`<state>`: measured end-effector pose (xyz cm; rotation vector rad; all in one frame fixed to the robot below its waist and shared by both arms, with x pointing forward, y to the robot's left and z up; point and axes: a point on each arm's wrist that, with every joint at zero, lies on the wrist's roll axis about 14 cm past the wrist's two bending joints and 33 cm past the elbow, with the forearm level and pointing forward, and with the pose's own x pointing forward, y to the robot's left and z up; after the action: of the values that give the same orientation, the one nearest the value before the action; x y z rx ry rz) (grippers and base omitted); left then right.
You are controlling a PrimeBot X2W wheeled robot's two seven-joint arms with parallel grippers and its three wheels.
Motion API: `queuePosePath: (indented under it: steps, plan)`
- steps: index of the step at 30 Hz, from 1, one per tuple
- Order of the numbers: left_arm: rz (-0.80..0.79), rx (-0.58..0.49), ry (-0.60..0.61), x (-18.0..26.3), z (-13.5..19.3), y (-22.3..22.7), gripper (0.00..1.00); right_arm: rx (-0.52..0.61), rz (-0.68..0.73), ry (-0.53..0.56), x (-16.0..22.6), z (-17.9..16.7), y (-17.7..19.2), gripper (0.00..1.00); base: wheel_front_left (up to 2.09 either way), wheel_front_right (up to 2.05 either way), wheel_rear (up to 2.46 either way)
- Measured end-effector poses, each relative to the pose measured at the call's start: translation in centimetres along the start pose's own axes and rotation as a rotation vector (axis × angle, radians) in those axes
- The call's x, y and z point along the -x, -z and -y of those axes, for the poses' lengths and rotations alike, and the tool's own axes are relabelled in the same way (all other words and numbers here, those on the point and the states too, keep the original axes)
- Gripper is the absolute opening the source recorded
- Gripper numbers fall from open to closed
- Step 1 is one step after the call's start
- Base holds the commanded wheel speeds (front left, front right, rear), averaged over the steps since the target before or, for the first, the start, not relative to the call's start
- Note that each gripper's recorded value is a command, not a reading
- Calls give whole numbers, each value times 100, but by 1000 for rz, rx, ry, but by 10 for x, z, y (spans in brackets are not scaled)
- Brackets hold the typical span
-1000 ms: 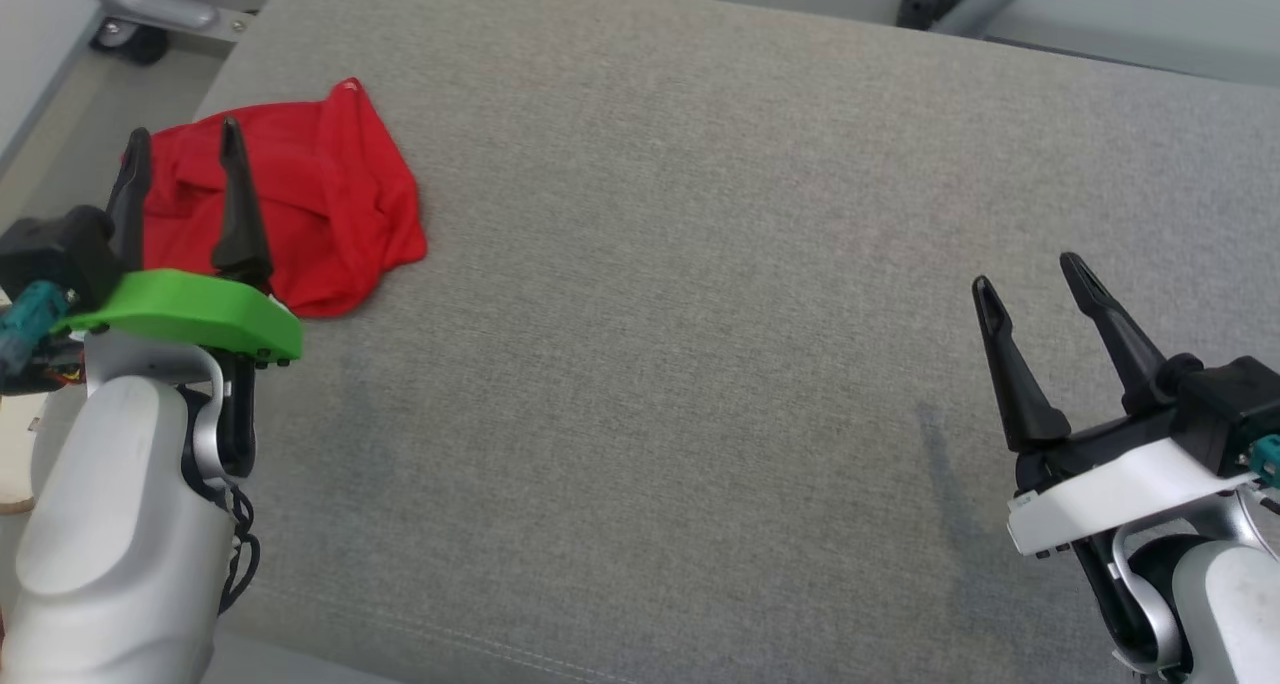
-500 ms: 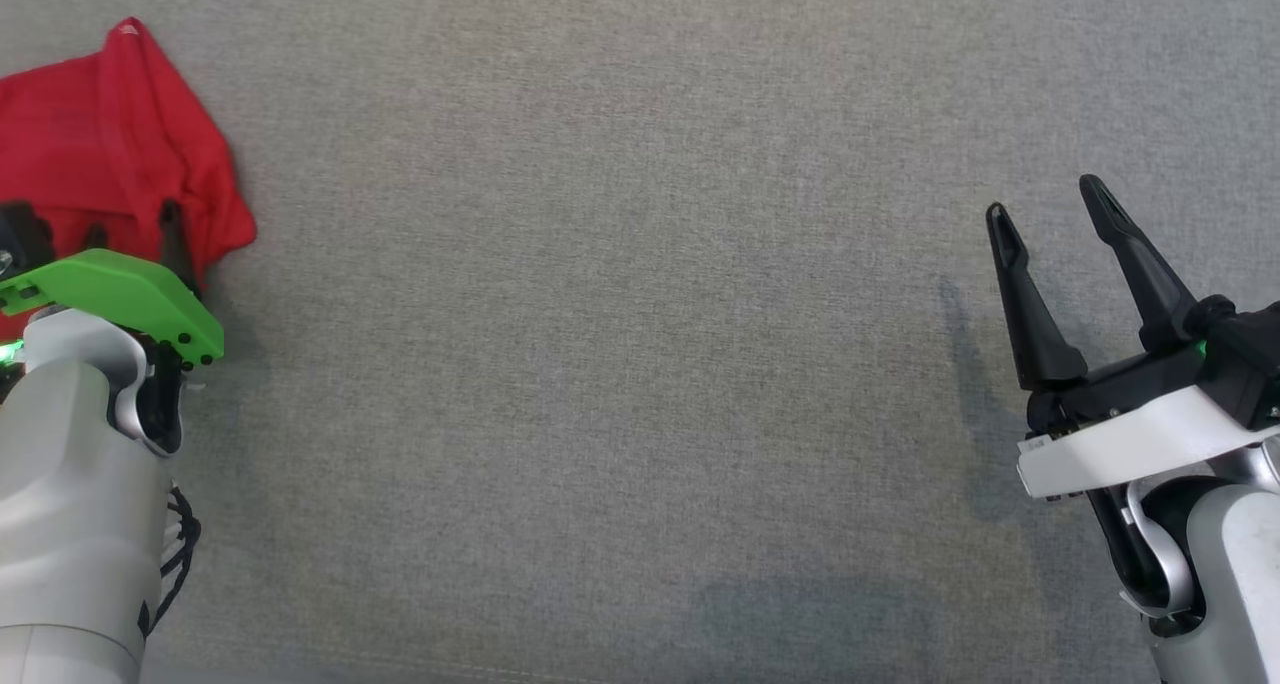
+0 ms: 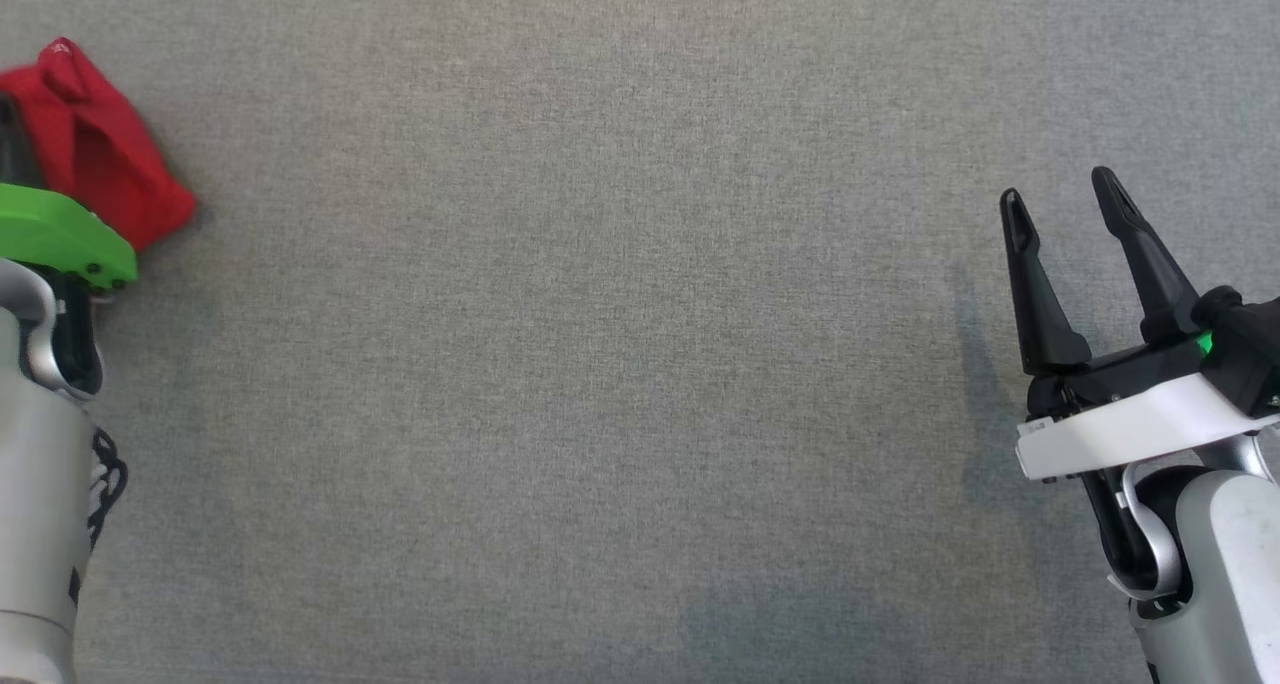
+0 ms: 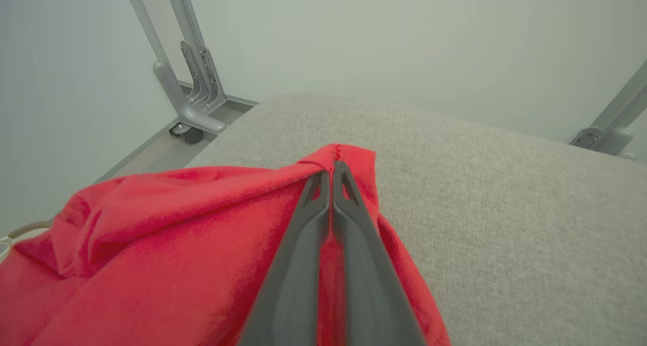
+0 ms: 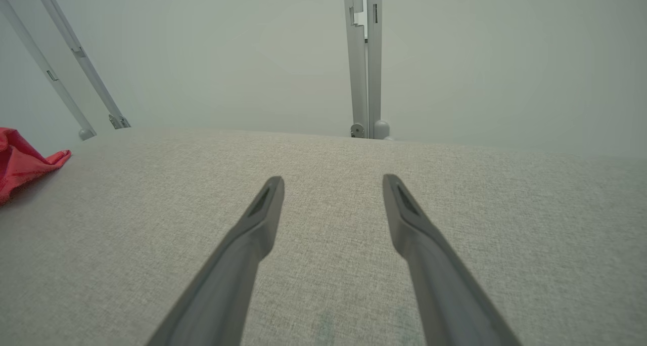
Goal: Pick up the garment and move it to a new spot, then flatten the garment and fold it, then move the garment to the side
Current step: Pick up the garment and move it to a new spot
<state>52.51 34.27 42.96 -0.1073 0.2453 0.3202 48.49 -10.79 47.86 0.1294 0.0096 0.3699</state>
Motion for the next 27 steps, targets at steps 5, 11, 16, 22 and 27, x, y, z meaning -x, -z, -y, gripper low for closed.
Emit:
queuePosePath:
  steps: [5,11,16,22,27]
  plan:
    - [174,-31,10,22,-2,-46,0,-7,37,7,7,-5,-14,100,0,0,0]
    - [321,-57,65,64,13,-75,0,-15,81,33,22,-6,-34,100,0,0,0]
    - [413,-61,166,101,44,-90,0,-13,87,62,42,-4,-42,100,0,0,0]
    - [455,-34,275,138,77,-93,0,-12,109,90,64,-4,-55,100,0,0,0]
    - [466,-18,369,158,110,-94,0,-2,137,112,77,-1,-67,100,0,0,0]
